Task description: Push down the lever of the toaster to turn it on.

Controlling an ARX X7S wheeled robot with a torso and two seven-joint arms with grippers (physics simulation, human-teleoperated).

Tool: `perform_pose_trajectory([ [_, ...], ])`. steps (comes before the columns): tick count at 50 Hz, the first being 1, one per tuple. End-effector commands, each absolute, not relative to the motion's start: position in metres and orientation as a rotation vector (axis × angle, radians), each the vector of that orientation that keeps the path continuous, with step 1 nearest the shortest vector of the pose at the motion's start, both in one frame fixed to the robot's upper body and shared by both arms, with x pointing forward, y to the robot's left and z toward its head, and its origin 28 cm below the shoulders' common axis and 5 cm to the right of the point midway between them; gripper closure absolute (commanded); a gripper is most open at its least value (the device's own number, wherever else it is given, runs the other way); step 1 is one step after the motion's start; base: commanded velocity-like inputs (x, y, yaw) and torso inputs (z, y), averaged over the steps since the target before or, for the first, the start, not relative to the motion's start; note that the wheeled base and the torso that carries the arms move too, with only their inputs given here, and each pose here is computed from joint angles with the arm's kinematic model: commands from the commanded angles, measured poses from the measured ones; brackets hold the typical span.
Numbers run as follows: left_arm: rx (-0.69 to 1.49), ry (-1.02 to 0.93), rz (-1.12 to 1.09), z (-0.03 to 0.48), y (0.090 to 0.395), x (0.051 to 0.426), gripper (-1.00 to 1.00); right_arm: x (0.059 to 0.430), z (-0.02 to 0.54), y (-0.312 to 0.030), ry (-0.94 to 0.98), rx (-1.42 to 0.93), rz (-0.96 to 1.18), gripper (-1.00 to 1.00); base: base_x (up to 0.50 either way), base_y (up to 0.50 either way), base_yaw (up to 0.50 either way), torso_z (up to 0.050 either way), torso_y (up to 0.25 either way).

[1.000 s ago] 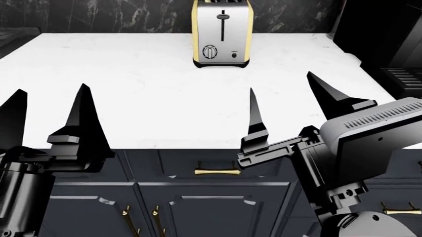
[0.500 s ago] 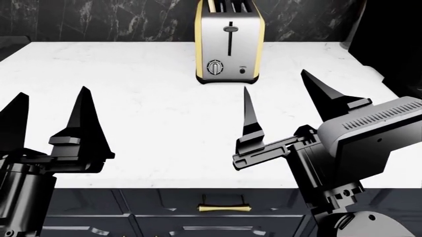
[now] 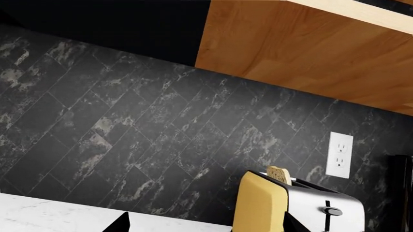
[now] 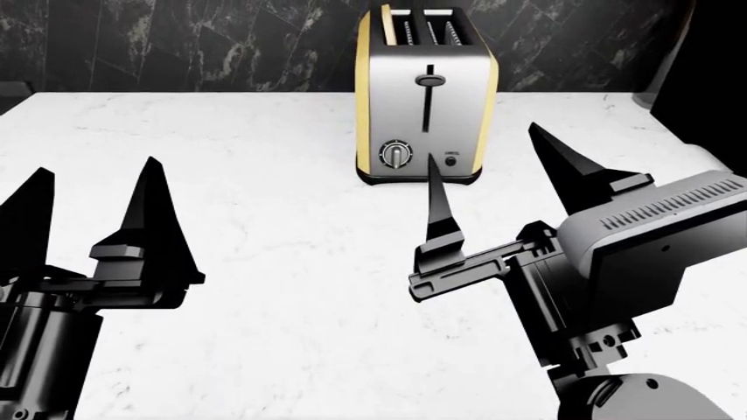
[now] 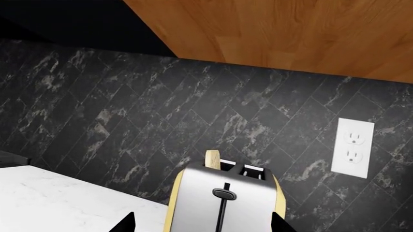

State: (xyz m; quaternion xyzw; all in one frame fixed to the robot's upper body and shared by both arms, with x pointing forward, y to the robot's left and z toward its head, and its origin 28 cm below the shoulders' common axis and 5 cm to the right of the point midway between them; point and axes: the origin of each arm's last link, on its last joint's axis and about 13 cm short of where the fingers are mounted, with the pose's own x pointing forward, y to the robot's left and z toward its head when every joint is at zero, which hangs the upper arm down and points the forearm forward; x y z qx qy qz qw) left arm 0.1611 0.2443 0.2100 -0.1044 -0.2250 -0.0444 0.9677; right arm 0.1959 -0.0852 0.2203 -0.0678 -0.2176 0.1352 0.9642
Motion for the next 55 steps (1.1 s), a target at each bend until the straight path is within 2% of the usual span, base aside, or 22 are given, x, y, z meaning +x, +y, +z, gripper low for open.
perform_pose_trajectory([
  [1,-0.212,-0.454,-0.088,0.21,0.245,0.161,-1.0,0.196,0.22,-0.085,-0.44,-0.131,0.271,-1.0,0.0,0.0,0.0,0.0,0.0],
  [14,-0.214,-0.457,-0.082,0.21,0.245,0.161,-1.0,0.204,0.229,-0.08,-0.447,-0.106,0.283,-1.0,0.0,0.0,0.0,0.0,0.0],
  [35,-0.215,-0.457,-0.074,0.21,0.248,0.163,-1.0,0.26,0.264,-0.085,-0.394,-0.101,0.147,-1.0,0.0,0.0,0.0,0.0,0.0],
  [55,-0.212,-0.455,-0.073,0.209,0.248,0.162,-1.0,0.288,0.291,-0.067,-0.324,-0.103,0.265,-1.0,0.0,0.0,0.0,0.0,0.0],
])
